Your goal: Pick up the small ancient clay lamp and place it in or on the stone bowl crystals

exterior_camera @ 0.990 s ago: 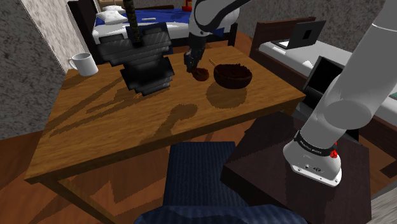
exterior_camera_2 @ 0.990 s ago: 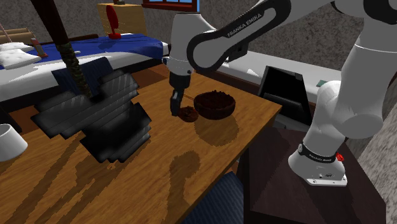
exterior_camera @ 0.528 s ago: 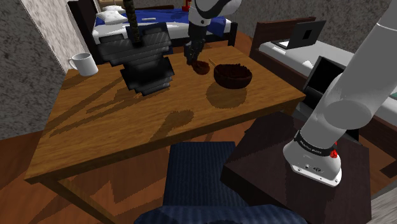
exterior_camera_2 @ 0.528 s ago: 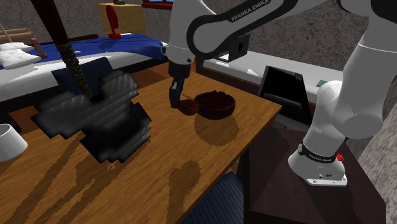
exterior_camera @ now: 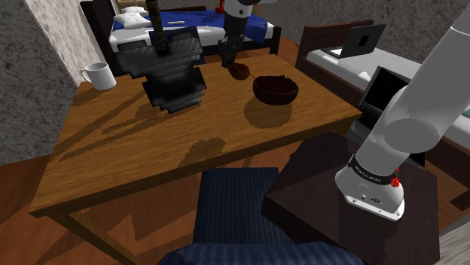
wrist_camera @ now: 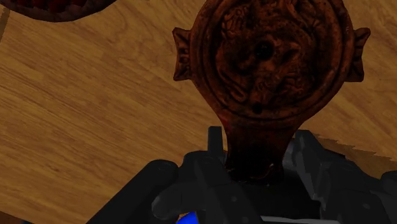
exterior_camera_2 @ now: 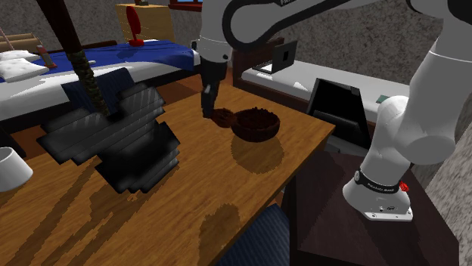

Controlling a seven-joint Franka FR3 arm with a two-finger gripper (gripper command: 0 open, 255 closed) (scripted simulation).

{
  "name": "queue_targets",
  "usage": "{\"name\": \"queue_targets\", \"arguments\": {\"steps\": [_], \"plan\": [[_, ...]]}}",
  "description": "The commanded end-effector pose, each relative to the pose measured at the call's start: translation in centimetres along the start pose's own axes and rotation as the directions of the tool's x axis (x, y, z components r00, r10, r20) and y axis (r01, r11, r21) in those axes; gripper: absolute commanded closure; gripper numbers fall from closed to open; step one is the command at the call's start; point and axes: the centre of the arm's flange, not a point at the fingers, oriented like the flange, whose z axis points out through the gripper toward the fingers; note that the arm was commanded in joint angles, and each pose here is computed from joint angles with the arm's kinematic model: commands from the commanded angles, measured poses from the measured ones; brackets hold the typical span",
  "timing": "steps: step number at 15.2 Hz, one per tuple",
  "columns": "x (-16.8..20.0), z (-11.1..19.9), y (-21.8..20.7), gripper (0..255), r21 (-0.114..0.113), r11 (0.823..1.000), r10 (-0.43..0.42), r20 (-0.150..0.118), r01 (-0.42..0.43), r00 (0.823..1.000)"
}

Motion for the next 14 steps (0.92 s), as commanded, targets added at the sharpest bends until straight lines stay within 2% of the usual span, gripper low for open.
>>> {"name": "queue_targets", "arguments": {"steps": [1, 14], "plan": [[-1.3, -0.6, 1.7, 255, 0.0, 1.0, 0.0, 0.0, 0.0, 1.0], [-11.3, -4.2, 16.2, 255, 0.0, 1.0, 0.0, 0.0, 0.0, 1.0]]}}
